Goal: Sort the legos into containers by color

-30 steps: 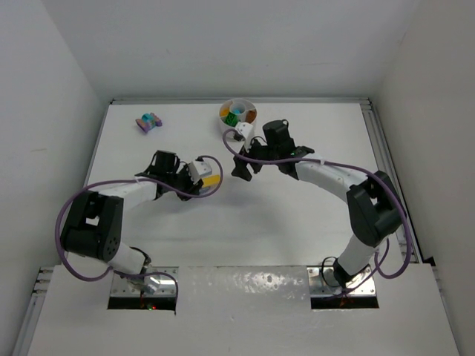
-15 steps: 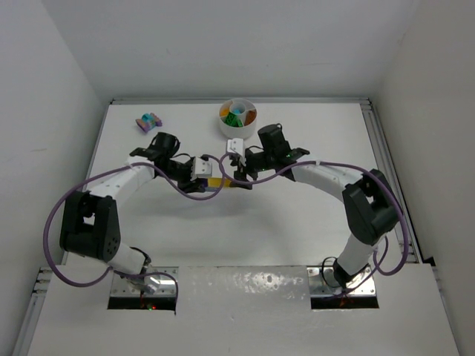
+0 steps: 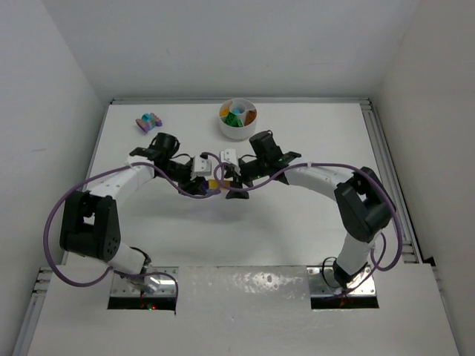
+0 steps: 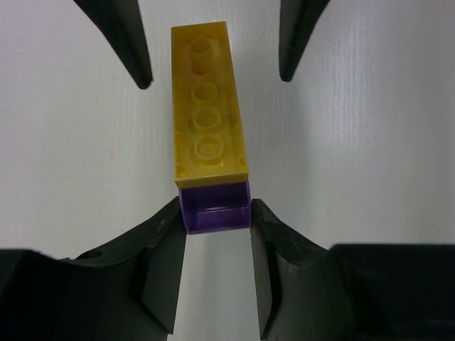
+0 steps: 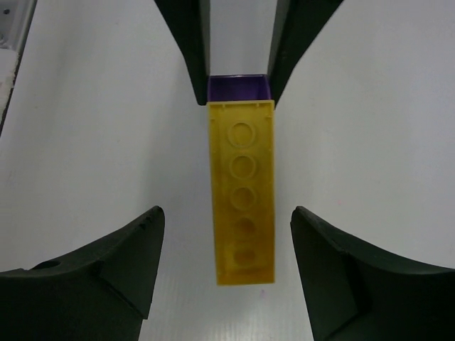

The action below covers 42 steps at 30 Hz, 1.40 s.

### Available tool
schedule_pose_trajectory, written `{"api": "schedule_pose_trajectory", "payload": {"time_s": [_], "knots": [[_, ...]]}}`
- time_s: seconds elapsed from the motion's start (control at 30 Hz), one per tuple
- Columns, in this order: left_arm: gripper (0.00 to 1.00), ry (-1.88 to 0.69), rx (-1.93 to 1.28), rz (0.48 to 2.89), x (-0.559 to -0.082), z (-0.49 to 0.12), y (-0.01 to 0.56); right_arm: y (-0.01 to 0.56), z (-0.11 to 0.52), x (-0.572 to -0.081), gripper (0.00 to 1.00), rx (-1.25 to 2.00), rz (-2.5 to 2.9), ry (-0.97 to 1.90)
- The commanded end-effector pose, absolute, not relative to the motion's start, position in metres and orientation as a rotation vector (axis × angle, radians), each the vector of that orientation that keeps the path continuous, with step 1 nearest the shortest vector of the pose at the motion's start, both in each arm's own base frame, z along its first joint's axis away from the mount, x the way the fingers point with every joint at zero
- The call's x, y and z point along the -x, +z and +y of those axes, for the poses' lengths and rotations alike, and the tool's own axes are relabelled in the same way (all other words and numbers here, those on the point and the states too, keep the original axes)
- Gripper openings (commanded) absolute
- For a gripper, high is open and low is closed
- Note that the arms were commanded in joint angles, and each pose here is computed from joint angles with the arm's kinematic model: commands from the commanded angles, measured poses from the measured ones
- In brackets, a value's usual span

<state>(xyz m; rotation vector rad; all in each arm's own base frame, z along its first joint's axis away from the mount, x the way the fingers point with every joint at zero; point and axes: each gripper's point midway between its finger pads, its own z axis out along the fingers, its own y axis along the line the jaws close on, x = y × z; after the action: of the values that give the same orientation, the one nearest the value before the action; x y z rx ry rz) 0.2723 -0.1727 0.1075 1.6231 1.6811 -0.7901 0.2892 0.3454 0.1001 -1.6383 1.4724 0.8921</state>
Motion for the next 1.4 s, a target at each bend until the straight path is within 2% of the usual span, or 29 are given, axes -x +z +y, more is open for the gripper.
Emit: {"api": "schedule_pose_trajectory", "payload": {"time_s": [0.0,0.03,0.13,0.17,0.27,0.37,0.4,0.53,0.73,1.07,1.37], "knots": [[0.00,-0.791,-1.581,1.622,-0.286,-0.180,0.125,0.114,0.359,-0.284,0.70,1.655,1.393,0.946],[0.00,-0.791,-1.577,1.625,-0.287,-0.180,0.125,0.112,0.361,-0.283,0.68,1.655,1.400,0.950],[0.00,-0.795,-1.571,1.614,-0.287,-0.181,0.129,0.109,0.364,-0.287,0.55,1.628,1.427,0.948],[0.00,-0.797,-1.568,1.614,-0.287,-0.182,0.130,0.107,0.364,-0.292,0.48,1.605,1.444,0.928],[0.00,-0.803,-1.554,1.614,-0.288,-0.182,0.133,0.105,0.364,-0.298,0.37,1.564,1.477,0.911],[0.00,-0.804,-1.529,1.637,-0.289,-0.182,0.135,0.107,0.366,-0.303,0.07,1.520,1.515,0.908],[0.00,-0.799,-1.526,1.644,-0.290,-0.182,0.135,0.110,0.366,-0.305,0.00,1.506,1.524,0.904],[0.00,-0.764,-1.490,1.719,-0.295,-0.176,0.129,0.114,0.361,-0.312,0.00,1.425,1.586,0.899],[0.00,-0.724,-1.434,1.797,-0.299,-0.171,0.120,0.131,0.339,-0.330,0.00,1.141,1.630,0.964],[0.00,-0.711,-1.317,1.864,-0.312,-0.171,0.124,0.142,0.312,-0.349,0.00,0.941,1.646,0.943],[0.00,-0.613,-1.071,1.969,-0.349,-0.157,0.140,0.187,0.271,-0.402,0.00,0.604,1.624,0.937]]}}
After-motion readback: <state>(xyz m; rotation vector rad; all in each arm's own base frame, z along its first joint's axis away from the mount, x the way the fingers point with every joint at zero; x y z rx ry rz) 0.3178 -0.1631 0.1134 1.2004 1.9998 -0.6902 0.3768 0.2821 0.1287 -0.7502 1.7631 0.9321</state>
